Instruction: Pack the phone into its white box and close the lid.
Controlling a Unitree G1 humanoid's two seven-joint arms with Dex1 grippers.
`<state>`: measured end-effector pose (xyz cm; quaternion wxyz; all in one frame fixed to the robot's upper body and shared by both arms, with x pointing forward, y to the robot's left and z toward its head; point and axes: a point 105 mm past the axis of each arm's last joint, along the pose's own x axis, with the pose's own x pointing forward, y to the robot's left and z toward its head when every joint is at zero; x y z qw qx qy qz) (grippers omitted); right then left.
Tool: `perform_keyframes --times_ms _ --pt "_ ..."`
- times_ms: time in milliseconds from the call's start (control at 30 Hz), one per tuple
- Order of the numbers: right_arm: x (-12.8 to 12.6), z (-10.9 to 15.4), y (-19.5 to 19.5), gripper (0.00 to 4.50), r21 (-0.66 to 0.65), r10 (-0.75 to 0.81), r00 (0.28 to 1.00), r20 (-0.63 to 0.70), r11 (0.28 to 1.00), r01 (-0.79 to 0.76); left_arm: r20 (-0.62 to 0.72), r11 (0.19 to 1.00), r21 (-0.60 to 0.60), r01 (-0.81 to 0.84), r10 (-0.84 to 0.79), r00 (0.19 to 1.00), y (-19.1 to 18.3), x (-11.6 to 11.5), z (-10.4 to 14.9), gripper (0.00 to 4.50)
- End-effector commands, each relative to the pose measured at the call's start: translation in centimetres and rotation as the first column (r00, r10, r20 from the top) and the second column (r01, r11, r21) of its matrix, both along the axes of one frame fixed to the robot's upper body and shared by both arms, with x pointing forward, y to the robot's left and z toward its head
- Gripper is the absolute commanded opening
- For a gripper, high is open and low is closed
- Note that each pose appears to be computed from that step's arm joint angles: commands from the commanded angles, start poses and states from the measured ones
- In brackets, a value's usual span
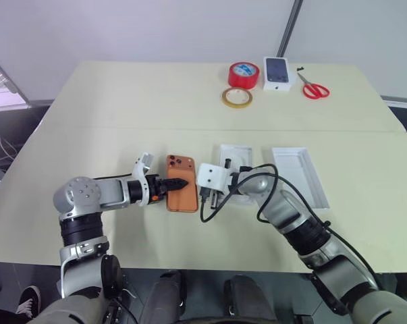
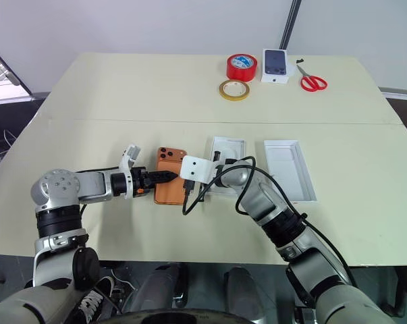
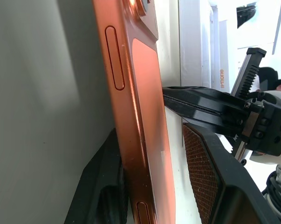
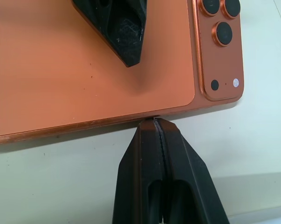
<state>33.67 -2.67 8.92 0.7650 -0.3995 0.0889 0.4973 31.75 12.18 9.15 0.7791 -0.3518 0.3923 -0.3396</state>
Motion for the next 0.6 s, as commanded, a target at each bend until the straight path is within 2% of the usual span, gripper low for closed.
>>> perform_keyframes --times_ms 33,100,167,300,400,467,533,600 --pt "-0.6 -1.6 -0.1 0.00 -0.035 0.006 0.999 -0.040 0.999 -0.007 -0.001 1.000 -0.018 -0.022 0.022 1.000 0.6 0.1 0.2 1.55" --pt "-0.6 -1.6 -0.1 0.00 -0.035 0.007 0.999 -0.040 0.999 -0.008 -0.004 1.000 -0.022 -0.021 0.021 1.000 0.6 0.0 0.2 0.97" --pt "-0.7 -1.6 0.0 0.00 -0.033 0.008 0.999 -0.040 0.999 -0.009 -0.007 0.999 -0.027 -0.023 0.022 1.000 0.6 0.0 0.2 0.06" --pt "-0.6 -1.1 0.0 0.00 -0.005 0.005 0.999 -0.039 1.000 -0.005 -0.021 0.995 -0.102 -0.019 0.018 1.000 0.6 -0.2 0.3 0.02" --pt "-1.1 0.2 0.2 0.00 0.082 0.026 0.998 -0.054 0.996 -0.021 -0.025 0.988 -0.153 -0.028 0.024 0.999 0.8 -0.2 0.5 0.02" --pt "-1.5 2.8 0.5 0.00 0.249 0.052 0.992 -0.112 0.968 -0.022 -0.021 0.983 -0.184 -0.025 0.022 1.000 0.8 -0.4 0.7 0.02" --pt "-2.9 5.6 0.6 0.00 0.456 0.168 0.958 -0.232 0.889 -0.045 -0.015 0.981 -0.191 -0.029 0.027 1.000 0.9 -0.5 0.8 0.02" --pt "-3.5 7.4 0.2 0.54 0.558 0.235 0.930 -0.283 0.829 -0.040 -0.009 0.973 -0.228 -0.035 0.033 0.999 1.0 -0.4 1.2 0.00"
